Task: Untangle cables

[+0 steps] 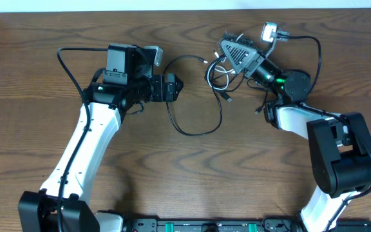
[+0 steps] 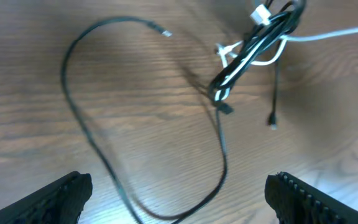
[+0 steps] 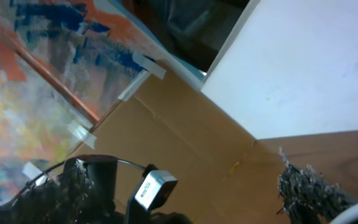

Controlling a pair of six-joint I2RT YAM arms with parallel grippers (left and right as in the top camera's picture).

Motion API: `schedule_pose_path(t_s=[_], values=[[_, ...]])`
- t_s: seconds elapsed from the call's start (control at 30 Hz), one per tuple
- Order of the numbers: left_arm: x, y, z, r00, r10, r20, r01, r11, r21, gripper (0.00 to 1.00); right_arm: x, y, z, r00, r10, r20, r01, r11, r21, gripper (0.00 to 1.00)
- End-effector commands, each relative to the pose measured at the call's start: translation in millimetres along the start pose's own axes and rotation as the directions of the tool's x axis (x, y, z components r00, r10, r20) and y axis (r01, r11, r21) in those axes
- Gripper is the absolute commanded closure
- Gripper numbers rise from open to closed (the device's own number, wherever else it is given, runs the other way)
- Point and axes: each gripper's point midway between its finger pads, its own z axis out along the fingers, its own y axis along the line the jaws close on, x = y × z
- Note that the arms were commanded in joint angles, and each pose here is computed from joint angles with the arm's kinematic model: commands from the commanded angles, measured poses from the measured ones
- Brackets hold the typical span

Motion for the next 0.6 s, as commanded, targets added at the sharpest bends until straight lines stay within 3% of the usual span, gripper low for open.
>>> schedule_pose_path(t_s=[0.0, 0.2, 0.4, 0.57], values=[[-1.4, -21.5, 0.1, 0.997, 0.083, 0.002, -0.083, 0.993, 0.086, 0.06, 6.6, 14.2, 6.1, 0.999, 0.032, -0.020, -0.033, 0.998, -0.050, 0.02], [12.5, -54.4, 10.5, 0.922, 0.387, 0.003, -0.384, 0.912, 0.142, 0.06, 8.1, 14.5, 6.1, 0.999, 0.031, -0.028, -0.033, 0.998, -0.052, 0.02], [14.4, -37.4, 30.0, 0.876, 0.478, -0.058, -0.480, 0.877, -0.031, 0.06, 11.6, 15.4, 6.0, 0.998, 0.031, -0.049, -0.033, 0.998, -0.056, 0.01], [16.5, -38.2, 52.3, 0.768, 0.636, -0.068, -0.638, 0.770, -0.007, 0.06, 16.2, 16.4, 5.3, 0.997, 0.029, -0.078, -0.034, 0.997, -0.062, 0.01]])
